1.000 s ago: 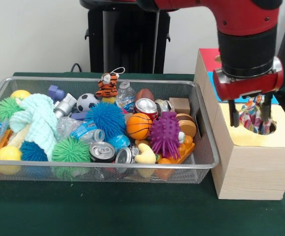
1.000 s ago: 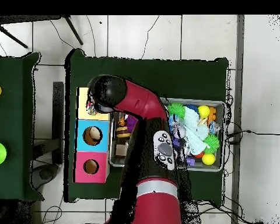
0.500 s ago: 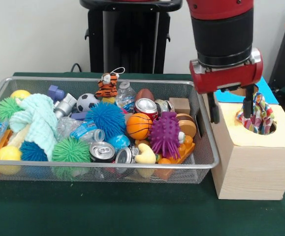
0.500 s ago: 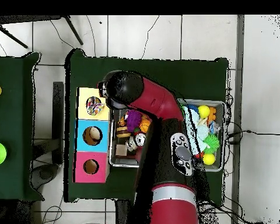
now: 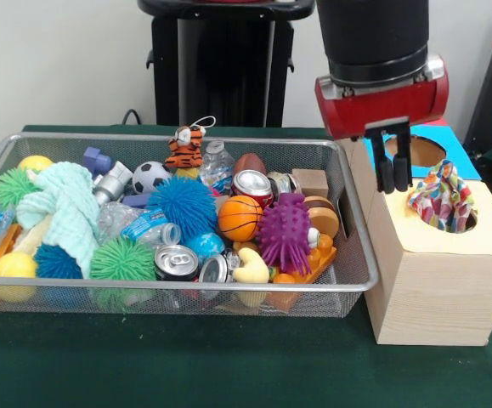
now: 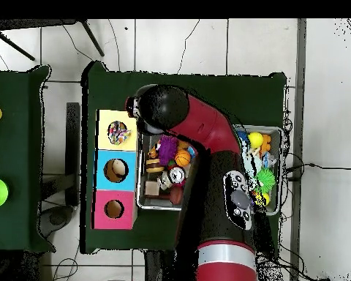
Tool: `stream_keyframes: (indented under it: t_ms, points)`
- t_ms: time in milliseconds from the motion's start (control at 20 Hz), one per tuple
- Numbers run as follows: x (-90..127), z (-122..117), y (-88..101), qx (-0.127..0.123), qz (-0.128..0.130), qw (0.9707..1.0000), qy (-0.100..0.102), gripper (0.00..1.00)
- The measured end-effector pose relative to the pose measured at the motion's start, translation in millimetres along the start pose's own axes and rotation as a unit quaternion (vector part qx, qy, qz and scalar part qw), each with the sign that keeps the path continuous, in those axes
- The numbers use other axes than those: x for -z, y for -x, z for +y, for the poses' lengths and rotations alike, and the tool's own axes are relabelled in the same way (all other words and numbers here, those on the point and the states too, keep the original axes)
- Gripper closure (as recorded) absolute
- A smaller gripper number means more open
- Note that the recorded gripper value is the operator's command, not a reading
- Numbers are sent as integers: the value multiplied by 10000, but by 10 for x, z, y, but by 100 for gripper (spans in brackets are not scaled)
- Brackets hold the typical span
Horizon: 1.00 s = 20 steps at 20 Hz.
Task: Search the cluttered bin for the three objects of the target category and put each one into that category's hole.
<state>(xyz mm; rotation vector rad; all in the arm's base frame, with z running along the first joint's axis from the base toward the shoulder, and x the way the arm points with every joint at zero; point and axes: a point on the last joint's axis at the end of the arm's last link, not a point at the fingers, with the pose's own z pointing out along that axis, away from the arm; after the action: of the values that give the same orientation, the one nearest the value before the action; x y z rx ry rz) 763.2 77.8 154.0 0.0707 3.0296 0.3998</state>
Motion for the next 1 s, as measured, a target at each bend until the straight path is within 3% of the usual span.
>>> stream_keyframes:
  t_ms: [500, 1000]
  points:
    - [-33, 244, -266, -57, 256, 9992, 287, 100]
    - [-234, 469, -491, -40, 748, 9952, 637, 100]
